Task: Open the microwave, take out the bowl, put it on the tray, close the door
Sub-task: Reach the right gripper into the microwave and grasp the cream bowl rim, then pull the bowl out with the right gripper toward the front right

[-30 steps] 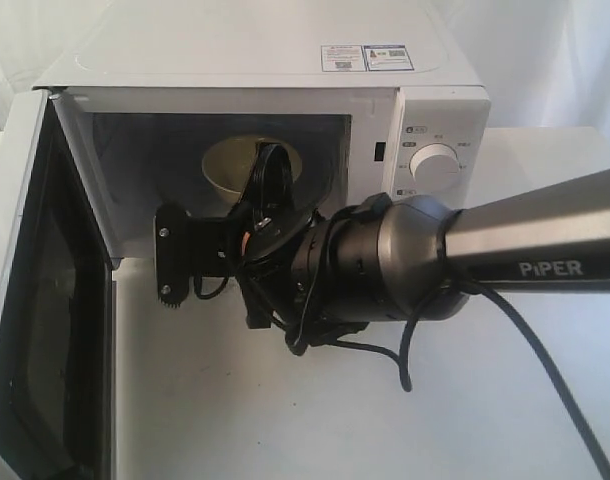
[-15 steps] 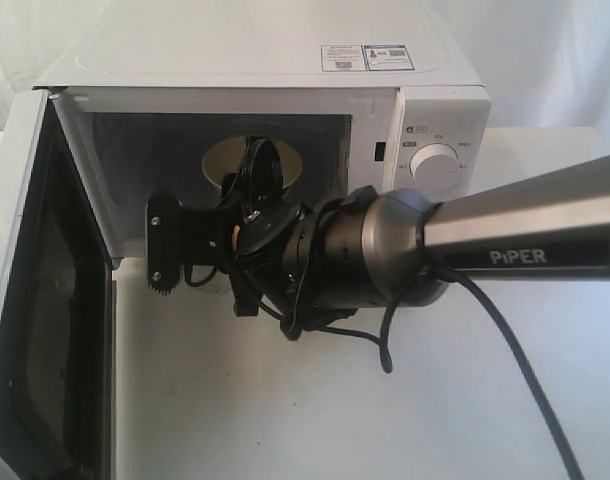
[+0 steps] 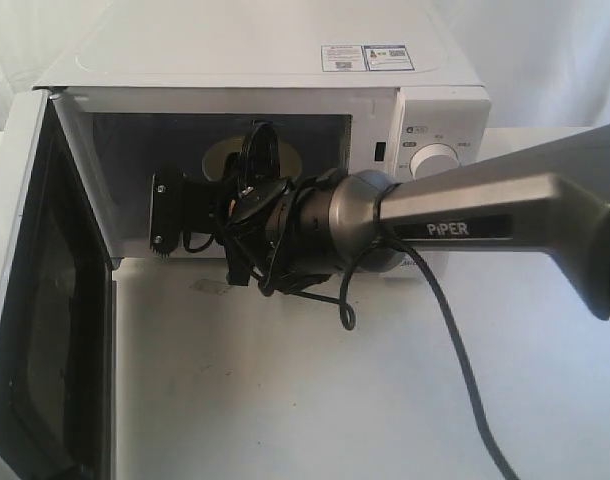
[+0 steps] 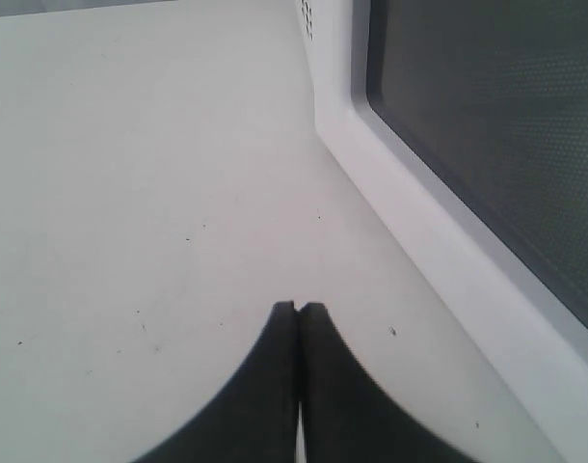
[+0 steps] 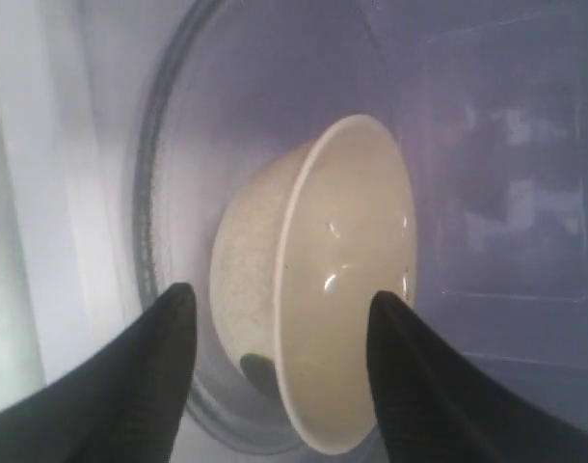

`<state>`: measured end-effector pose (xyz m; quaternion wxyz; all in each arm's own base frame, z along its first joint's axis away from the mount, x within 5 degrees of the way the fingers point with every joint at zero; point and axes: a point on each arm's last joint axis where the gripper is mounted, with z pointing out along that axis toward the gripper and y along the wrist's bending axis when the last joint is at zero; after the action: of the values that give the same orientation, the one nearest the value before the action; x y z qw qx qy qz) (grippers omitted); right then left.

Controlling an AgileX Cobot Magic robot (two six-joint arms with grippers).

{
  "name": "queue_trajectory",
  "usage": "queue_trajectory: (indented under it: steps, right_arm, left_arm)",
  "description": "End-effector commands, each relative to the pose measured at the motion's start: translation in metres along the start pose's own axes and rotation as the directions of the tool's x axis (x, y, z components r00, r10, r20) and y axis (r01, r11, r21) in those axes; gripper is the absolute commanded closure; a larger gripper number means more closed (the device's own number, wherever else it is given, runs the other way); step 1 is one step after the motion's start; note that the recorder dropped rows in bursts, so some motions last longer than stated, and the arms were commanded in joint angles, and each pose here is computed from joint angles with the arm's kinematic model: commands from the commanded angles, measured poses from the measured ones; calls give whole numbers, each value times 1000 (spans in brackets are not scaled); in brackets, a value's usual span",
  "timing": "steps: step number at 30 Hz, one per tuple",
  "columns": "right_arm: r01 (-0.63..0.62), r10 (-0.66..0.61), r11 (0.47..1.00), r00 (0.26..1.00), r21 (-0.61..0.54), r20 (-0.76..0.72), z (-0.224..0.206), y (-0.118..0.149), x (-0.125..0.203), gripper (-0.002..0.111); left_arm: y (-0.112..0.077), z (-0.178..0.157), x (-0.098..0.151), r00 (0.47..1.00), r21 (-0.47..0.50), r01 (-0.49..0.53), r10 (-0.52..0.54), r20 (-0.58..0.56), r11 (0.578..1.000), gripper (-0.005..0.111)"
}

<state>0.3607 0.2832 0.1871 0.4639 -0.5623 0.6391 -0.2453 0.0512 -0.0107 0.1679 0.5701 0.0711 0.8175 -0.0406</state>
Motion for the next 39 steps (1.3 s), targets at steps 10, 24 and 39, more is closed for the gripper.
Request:
queue_trajectory:
  steps: [10, 24, 39]
  right_arm:
    - [-38, 38, 999, 999, 30, -15, 25, -8, 4, 57]
    - [-47, 48, 998, 998, 32, -32, 48, -4, 9, 60]
    - [-115, 115, 993, 993, -12, 4, 44, -5, 1, 108]
  left_arm:
    - [0, 0, 1, 1000, 3, 8, -8, 1, 1000, 107]
    - [0, 0, 1, 1000, 3, 8, -8, 1, 1000, 107]
    - [0, 0, 1, 1000, 3, 8, -8, 1, 1000, 107]
